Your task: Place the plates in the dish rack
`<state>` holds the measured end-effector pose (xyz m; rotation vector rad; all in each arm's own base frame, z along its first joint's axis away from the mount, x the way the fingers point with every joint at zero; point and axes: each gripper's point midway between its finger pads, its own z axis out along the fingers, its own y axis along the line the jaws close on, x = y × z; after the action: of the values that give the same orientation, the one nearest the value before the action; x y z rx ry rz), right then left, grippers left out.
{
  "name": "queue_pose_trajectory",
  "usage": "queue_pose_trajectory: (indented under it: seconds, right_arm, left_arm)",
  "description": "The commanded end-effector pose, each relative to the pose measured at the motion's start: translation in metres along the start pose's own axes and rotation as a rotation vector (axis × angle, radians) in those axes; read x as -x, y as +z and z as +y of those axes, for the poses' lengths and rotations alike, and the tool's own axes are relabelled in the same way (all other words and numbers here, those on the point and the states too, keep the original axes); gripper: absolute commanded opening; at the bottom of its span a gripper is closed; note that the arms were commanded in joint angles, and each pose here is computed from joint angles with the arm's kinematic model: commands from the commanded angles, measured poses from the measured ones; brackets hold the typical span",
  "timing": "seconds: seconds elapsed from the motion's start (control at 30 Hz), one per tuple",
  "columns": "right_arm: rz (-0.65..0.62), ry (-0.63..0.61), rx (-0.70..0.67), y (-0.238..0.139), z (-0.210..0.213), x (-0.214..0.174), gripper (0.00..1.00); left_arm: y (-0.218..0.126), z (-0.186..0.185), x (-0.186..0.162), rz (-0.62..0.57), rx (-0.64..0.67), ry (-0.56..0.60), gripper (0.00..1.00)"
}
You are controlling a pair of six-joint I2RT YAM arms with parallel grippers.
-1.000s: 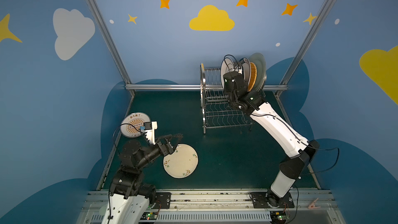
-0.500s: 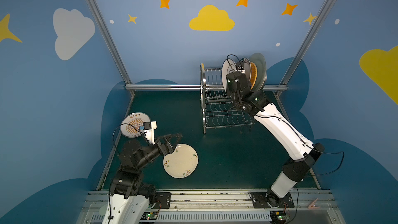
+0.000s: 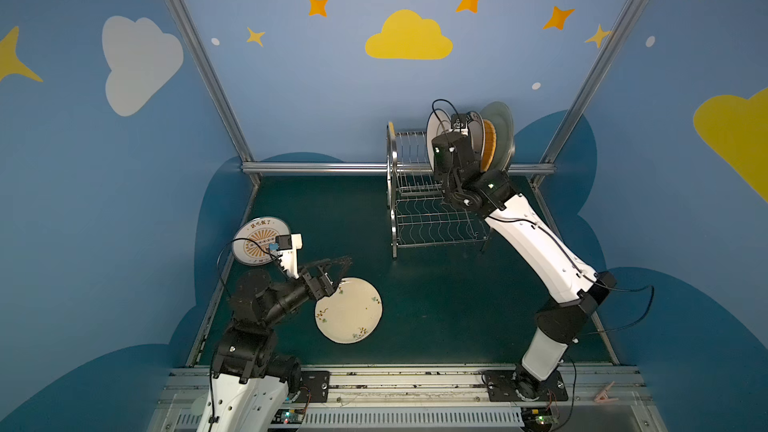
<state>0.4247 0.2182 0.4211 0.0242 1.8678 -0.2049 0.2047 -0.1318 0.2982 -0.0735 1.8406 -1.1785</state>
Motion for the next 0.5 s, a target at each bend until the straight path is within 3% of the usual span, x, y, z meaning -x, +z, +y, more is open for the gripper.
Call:
queue_pose_trajectory:
  seconds: [0.0,0.47]
  right_arm:
    - [-0.053,0.032,0.011,-0.004,0.010,0.020,0.00]
    - [-0.012,0.021,-0.019,-0.007,0.016,0.002,0.00]
  left_arm:
    - [0.000,-0.001,0.002,-0.012,-0.011,0.014,1.00]
    - [-0.001,0.000,0.002,-0.018,-0.006,0.016,1.00]
